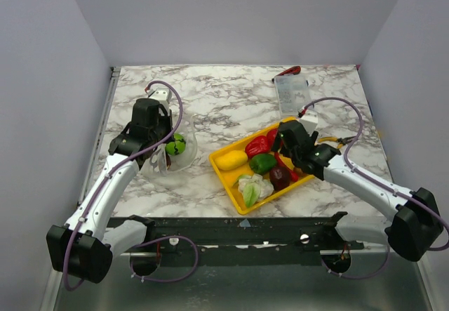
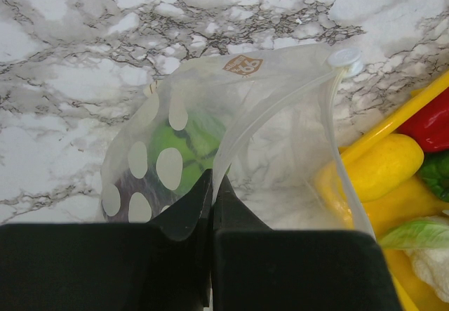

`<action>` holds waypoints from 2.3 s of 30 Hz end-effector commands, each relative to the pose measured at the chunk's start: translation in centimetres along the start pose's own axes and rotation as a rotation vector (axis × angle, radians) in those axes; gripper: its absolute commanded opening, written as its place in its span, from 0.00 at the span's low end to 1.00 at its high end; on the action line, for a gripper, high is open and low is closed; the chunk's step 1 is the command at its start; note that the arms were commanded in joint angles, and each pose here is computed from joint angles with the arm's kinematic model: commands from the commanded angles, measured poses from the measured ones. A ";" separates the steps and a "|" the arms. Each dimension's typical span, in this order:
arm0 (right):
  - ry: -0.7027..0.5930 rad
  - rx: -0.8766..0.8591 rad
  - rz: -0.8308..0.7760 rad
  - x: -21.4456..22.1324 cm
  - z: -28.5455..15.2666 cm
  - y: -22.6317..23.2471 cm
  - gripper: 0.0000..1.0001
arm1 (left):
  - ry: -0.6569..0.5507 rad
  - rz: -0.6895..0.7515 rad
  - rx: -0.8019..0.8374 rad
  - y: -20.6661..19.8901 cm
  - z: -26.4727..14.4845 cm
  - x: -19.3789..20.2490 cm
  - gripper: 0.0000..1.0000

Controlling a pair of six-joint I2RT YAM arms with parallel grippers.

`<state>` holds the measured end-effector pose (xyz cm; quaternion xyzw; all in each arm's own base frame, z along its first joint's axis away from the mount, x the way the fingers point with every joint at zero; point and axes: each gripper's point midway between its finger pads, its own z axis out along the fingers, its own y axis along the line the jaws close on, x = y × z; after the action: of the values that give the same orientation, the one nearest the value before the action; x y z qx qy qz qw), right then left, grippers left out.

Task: Place the food in the zip-top bag and seal the zipper
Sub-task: Pick up the fake vegetable from the bin, then place the fake vegetable in the zipper food storage bag.

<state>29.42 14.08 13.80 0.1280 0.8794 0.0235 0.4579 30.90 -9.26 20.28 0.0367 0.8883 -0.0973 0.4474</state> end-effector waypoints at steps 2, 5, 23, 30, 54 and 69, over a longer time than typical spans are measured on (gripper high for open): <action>0.176 -0.171 -0.041 3.0 0.1 2.2 0.79 | 0.002 -0.002 0.017 -0.3 0.0 -0.2 0.00; 0.260 -0.284 -0.094 4.3 0.0 4.5 0.83 | 0.002 -0.002 0.017 -0.4 0.0 -0.2 0.00; 0.391 -0.314 -0.290 8.5 3.4 5.5 1.00 | 0.010 -0.001 0.014 -0.3 0.2 0.0 0.00; 0.392 -0.359 -0.279 8.5 2.8 6.1 1.00 | 0.010 0.001 0.014 -0.3 0.2 0.0 0.00; 0.150 -0.776 -0.093 -1.6 -4.6 14.5 0.12 | -0.003 -0.002 0.018 -0.4 -0.2 -0.3 0.00; -0.014 -1.264 0.042 -3.3 -13.9 29.2 0.11 | -0.016 -0.003 0.054 -1.0 -0.6 -0.4 0.00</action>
<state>25.71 39.84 25.28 -0.1560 0.7411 0.4971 0.4236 30.86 -9.62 20.05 0.0411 0.8899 -0.1051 0.4419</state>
